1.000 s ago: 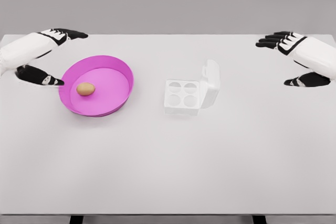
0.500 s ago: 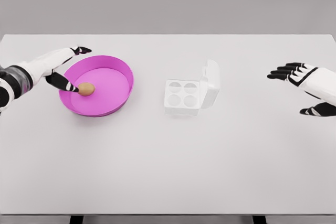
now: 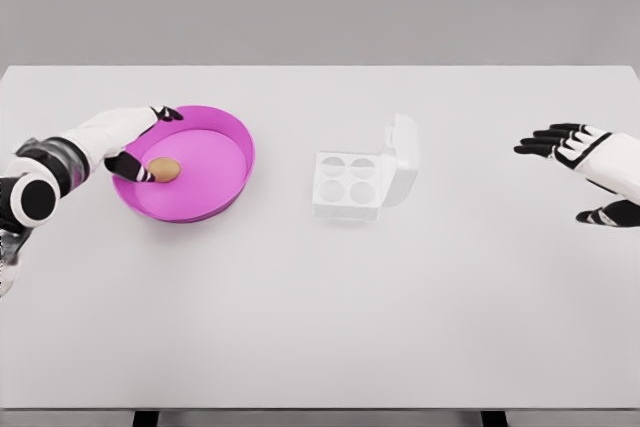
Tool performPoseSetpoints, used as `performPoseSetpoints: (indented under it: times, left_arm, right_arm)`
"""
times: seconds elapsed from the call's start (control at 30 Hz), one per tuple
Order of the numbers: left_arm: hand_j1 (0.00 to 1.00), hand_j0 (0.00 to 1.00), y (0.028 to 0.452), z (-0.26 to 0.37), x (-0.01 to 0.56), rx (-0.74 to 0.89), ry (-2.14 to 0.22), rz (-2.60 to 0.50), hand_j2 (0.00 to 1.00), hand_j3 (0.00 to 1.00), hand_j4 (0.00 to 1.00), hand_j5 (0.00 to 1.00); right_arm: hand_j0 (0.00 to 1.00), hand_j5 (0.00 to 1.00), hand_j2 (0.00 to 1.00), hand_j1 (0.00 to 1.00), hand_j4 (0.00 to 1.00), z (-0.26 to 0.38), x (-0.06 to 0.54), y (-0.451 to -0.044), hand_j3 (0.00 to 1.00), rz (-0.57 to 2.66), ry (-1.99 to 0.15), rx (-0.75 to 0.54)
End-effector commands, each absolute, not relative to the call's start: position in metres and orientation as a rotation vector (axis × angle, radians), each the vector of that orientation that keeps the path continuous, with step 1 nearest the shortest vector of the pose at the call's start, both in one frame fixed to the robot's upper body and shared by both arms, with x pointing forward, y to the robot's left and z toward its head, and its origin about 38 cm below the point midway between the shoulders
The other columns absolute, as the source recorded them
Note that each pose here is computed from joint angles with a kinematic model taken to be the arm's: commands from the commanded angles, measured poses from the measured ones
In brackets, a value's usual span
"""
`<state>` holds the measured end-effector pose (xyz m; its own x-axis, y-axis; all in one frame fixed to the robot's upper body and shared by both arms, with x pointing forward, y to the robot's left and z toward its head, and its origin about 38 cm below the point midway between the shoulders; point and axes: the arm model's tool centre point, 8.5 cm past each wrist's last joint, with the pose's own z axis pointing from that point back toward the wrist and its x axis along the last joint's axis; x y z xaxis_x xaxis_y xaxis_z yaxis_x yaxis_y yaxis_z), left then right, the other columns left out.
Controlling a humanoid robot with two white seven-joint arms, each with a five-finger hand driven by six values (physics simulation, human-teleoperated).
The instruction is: Pack egg into the box and close the box lid
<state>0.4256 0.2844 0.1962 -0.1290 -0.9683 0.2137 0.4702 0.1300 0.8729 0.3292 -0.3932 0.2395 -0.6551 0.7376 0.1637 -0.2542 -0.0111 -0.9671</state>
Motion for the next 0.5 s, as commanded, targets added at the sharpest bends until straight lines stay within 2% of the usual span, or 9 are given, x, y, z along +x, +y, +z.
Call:
performPoseSetpoints:
  times: [0.0, 0.47]
  left_arm:
    - [0.89, 0.89, 0.278, 0.191, 0.425, 0.680, -1.031, -1.433, 0.89, 0.89, 0.89, 0.89]
    - [0.85, 0.85, 0.272, 0.179, 0.422, 0.742, -0.995, -1.473, 0.85, 0.85, 0.85, 0.85]
  right_arm:
    - [1.00, 1.00, 1.00, 1.00, 1.00, 0.242, 0.329, -0.394, 1.00, 1.745, -1.556, -0.521]
    - [1.00, 1.00, 1.00, 1.00, 1.00, 0.238, 0.327, -0.395, 1.00, 1.745, -1.545, -0.511]
